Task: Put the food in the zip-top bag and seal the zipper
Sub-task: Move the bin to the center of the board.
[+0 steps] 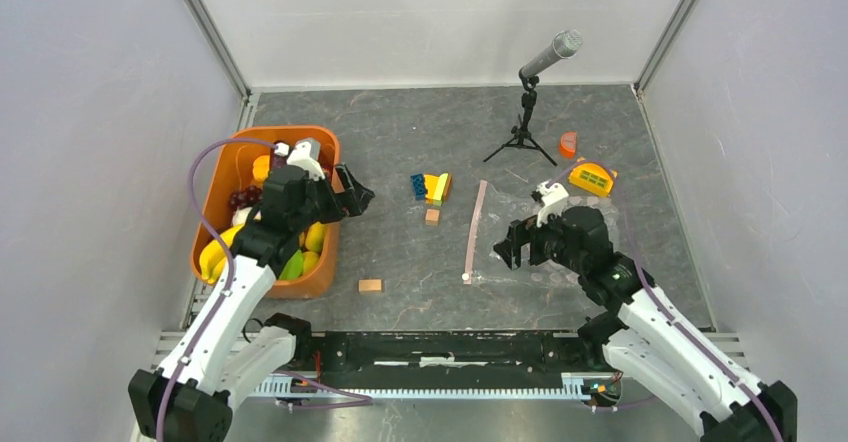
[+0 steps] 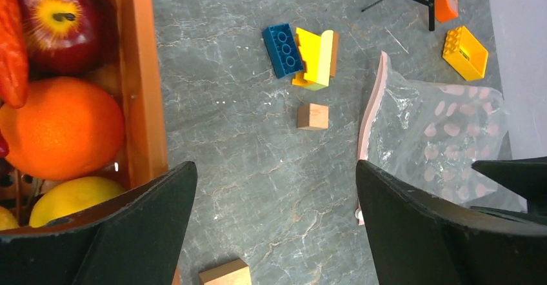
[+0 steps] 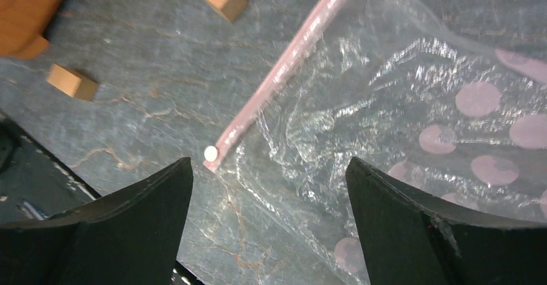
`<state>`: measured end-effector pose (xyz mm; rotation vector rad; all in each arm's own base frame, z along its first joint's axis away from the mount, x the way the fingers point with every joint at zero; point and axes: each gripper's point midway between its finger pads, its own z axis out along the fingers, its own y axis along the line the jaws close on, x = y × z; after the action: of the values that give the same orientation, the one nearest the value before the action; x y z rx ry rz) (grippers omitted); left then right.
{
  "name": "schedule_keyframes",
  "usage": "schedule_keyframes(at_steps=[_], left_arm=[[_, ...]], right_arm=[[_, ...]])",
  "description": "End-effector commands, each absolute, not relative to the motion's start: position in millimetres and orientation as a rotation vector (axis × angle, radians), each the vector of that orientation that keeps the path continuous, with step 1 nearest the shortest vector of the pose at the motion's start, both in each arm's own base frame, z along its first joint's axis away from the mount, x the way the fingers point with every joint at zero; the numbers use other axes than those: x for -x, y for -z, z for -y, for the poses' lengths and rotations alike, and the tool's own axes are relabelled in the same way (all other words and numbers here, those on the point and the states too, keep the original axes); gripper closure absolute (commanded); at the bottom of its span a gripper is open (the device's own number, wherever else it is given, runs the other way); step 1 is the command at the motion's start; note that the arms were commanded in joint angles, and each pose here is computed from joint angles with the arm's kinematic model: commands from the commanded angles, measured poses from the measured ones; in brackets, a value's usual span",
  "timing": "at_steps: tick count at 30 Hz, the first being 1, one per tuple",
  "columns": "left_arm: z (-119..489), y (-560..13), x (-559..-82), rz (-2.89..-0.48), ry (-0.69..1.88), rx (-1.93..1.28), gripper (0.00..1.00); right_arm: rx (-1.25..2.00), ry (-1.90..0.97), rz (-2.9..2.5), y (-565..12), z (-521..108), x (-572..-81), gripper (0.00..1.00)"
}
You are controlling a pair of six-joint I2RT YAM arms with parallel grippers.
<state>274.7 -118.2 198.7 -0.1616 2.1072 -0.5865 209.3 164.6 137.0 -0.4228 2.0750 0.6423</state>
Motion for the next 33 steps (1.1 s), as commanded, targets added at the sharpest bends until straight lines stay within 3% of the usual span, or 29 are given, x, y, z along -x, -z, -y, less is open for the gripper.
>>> schedule_keyframes(at_steps=[1, 10, 17, 22, 28, 33], left_arm=[[119, -174, -269, -2.238, 0.556, 0.103, 0.0], [156, -166, -268, -2.286, 0.622, -0.048, 0.03], [135, -235, -278, -2.053, 0.522, -0.031, 0.0], [96, -263, -285, -1.936, 0.317, 0.074, 0.0], [60, -217, -286, -2.053, 0.074, 0.196, 0.0], [85, -188, -291, -2.16, 0.174, 0.137, 0.0]], right_arm=[[0.356, -0.451, -2.147, -127, -158, -221, 0.09], [0.308, -0.433, -2.173, -106, -195, -222, 0.14], [0.304, -0.452, -2.131, -109, -207, -221, 0.12], [0.339, -0.457, -2.151, -104, -215, -220, 0.1], [0.359, -0.439, -2.171, -98, -224, -221, 0.09], [0.354, -0.416, -2.168, -96, -226, -224, 0.1]])
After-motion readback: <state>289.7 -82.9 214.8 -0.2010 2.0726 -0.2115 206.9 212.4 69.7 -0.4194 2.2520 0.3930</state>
